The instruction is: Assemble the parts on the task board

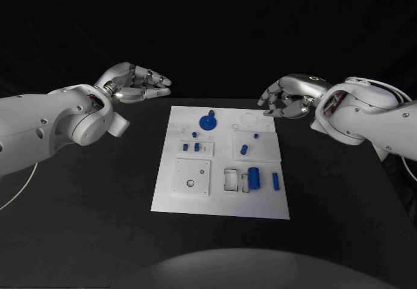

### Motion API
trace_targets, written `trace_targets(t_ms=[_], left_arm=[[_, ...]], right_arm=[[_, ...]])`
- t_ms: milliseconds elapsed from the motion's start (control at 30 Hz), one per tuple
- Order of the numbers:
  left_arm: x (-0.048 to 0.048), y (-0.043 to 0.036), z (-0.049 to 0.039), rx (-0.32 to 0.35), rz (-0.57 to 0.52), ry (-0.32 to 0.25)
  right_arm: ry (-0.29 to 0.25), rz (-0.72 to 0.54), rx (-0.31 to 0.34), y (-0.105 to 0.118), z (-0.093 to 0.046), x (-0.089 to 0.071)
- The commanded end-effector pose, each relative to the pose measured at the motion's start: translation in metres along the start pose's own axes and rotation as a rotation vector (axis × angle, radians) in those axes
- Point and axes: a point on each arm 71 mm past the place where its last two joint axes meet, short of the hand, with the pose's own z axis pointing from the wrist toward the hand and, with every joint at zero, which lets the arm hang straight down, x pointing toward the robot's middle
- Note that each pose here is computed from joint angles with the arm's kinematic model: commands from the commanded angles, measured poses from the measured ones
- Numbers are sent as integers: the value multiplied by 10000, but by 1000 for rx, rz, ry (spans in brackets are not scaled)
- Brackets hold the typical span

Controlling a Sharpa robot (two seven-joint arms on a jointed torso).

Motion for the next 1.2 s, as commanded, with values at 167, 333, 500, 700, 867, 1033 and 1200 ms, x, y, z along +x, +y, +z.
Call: trace_targets(t_ms=[167, 333, 500, 700, 867, 1033, 1200], left_arm=[[232, -131, -58, 132, -84, 7], [306, -156, -119, 166, -104, 4], [290, -147, -171, 177, -123, -10], [254, -117, -223, 165, -157, -20], [260, -96, -245, 150, -175, -5], [290, -77, -256, 142, -187, 9], [320, -65, -254, 136, -194, 21]], right_arm=[[152, -202, 65, -72, 40, 101], [184, -233, 61, -83, 48, 198], [190, -235, 59, -99, 55, 275], [176, -215, 46, -91, 30, 300], [193, -204, 31, -76, -1, 327], [194, -190, 8, -55, -16, 374], [198, -177, -9, -35, -38, 421]])
